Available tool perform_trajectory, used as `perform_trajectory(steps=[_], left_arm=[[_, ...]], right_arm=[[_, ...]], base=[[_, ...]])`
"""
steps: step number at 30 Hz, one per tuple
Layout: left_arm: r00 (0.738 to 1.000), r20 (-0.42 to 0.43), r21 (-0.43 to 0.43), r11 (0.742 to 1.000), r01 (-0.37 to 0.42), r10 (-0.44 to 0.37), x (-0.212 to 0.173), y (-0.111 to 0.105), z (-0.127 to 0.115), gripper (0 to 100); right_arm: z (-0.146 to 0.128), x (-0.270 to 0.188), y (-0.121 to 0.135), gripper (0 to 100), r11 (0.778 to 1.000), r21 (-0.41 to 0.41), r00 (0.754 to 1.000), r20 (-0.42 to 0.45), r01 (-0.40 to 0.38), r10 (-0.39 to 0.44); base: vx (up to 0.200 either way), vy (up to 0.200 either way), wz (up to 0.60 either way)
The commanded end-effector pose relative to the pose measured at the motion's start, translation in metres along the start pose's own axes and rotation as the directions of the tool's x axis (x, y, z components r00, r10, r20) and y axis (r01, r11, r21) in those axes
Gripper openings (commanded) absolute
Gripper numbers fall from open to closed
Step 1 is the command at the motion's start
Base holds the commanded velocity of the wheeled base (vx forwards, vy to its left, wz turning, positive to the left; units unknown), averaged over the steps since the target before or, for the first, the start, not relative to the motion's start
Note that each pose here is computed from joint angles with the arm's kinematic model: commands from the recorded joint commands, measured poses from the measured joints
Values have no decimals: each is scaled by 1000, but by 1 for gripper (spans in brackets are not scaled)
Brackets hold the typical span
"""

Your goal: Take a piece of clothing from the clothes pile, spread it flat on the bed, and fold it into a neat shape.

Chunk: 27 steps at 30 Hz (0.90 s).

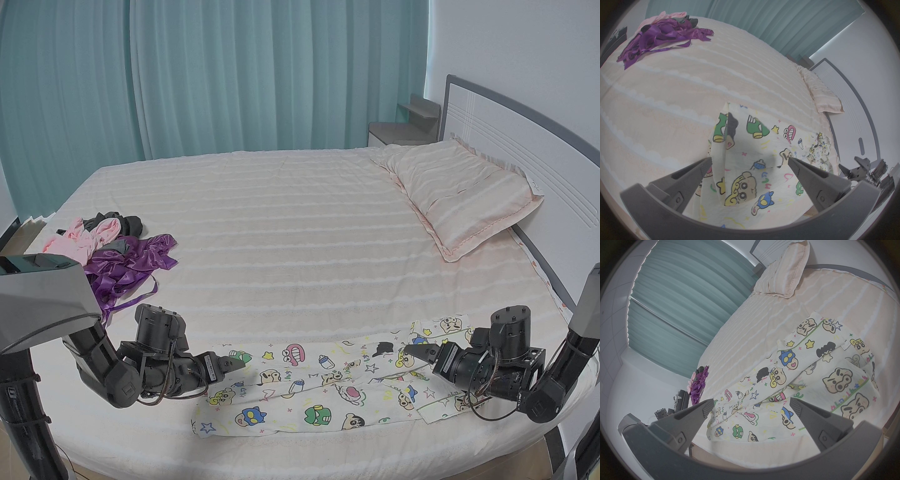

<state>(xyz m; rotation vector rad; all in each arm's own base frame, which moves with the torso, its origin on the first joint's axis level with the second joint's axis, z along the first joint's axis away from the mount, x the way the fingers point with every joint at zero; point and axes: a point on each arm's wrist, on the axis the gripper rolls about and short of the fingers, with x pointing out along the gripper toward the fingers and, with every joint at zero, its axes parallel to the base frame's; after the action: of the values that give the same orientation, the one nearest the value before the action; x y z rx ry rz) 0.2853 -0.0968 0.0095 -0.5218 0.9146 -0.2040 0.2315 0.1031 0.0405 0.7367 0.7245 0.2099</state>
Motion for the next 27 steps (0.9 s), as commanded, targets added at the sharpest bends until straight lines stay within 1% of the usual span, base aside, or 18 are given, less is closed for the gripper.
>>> perform_trajectory(steps=[1,6,10,14,18,27], left_arm=[[1000,22,5,1000,17,-17,-4,-4,5,100],[1000,12,5,1000,18,-18,3,-4,4,100],[1000,-30,1,1000,-10,10,15,3,-5,100],[998,-65,15,1000,-19,20,23,3,-14,100],[997,-70,23,1000,-13,14,27,-1,-15,100],[997,-79,29,999,-20,22,33,0,-18,100]], right_arm=[[-1,0,0,100,1000,-2,1000,-3,-1,1],[-1,0,0,100,1000,-2,1000,-3,-1,1],[0,0,0,100,1000,-1,1000,0,-3,3],[0,0,0,100,1000,-1,1000,-1,-2,2],[0,0,0,100,1000,-1,1000,0,-3,3],[0,-1,1,100,1000,-1,1000,2,-5,5]], base=[[0,0,0],[0,0,0],[0,0,0],[0,0,0],[0,0,0],[0,0,0]])
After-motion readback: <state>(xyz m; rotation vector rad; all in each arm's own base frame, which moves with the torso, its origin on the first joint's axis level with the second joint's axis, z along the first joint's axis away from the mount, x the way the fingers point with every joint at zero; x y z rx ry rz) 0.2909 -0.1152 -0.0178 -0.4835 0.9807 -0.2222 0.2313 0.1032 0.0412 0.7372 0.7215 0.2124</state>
